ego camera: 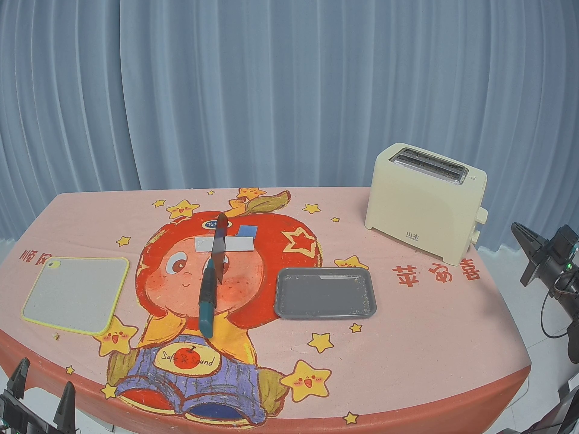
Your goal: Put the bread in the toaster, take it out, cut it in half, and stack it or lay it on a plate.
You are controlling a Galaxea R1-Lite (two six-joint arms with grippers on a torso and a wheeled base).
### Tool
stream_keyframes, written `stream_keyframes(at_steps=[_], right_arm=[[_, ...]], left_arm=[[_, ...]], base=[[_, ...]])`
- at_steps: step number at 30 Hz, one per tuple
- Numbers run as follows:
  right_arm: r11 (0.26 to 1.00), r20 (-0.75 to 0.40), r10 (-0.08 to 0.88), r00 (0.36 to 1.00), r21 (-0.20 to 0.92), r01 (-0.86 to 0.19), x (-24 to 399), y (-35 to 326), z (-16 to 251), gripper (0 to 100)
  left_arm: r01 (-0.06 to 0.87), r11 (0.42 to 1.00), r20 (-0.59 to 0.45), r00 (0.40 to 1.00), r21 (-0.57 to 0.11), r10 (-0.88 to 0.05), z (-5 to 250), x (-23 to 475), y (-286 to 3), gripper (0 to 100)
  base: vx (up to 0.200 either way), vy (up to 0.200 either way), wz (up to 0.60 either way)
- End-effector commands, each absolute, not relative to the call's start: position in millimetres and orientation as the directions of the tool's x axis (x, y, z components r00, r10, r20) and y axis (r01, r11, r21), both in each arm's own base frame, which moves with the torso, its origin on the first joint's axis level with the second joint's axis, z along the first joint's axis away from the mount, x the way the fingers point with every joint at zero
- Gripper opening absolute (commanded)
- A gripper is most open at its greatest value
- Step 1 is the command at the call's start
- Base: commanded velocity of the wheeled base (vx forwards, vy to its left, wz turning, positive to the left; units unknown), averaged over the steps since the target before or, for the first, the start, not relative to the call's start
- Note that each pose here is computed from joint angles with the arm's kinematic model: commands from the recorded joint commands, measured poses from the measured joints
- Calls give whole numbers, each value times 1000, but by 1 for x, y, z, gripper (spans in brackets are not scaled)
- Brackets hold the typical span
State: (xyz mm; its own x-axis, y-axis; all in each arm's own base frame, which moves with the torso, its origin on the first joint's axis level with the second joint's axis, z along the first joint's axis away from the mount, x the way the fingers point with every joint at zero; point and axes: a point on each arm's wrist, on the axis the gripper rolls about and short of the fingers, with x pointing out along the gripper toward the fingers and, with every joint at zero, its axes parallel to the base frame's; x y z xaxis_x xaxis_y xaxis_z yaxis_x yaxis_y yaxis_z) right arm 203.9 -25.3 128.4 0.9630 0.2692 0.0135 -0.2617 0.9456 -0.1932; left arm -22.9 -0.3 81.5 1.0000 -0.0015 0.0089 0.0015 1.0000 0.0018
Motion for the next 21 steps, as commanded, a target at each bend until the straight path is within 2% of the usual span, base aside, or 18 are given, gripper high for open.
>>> stream_keyframes(at_steps=[1,21], right_arm=[[945,3,274,962,-189,-269,202,-24,126,0],[941,-61,274,960,-187,-281,191,-22,114,0]], left_arm=[[2,1000,8,1000,2,-2,76,-23,0,100],[2,1000,8,1000,2,-2,76,-23,0,100]], base=[[0,0,0],[0,0,0]])
